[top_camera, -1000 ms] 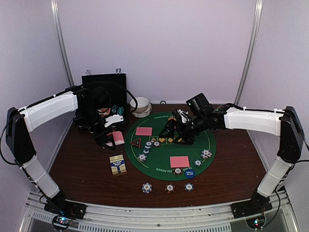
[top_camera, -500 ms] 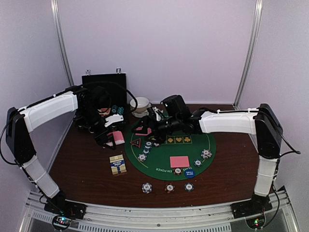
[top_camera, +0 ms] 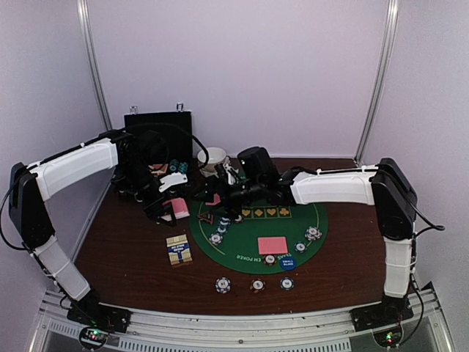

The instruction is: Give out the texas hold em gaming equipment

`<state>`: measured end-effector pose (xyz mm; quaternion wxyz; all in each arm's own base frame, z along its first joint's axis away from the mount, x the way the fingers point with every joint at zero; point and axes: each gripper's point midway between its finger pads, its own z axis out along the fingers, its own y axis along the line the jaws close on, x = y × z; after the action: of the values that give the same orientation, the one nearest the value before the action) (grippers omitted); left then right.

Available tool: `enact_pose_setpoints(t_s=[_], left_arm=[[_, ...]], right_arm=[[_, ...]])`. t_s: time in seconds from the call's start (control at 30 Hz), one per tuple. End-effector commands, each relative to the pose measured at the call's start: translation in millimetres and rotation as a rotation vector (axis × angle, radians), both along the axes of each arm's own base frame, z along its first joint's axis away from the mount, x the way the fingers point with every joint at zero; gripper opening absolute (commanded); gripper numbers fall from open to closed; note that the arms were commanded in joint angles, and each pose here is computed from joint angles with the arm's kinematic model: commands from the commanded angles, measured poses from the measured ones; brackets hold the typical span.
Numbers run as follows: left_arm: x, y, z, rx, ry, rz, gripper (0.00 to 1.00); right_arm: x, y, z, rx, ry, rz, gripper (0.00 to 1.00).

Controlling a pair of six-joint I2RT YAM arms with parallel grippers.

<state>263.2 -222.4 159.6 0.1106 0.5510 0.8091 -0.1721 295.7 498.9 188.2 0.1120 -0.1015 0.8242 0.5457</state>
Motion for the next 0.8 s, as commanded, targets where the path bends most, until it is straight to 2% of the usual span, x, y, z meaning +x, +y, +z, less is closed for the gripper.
enact_pose_setpoints(t_s=[0.0, 0.77], left_arm=[[10.1, -7.5, 17.4, -0.047, -0.059, 0.002, 0.00], [12.4, -7.7, 17.8, -0.043, -0.067, -0.004, 0.00]], right_arm=[[-0.9, 13.1, 16.1, 0.060, -0.011, 0.022, 0.98], [-12.3, 45.9, 21.1, 0.203, 0.079, 0.108, 0.96]])
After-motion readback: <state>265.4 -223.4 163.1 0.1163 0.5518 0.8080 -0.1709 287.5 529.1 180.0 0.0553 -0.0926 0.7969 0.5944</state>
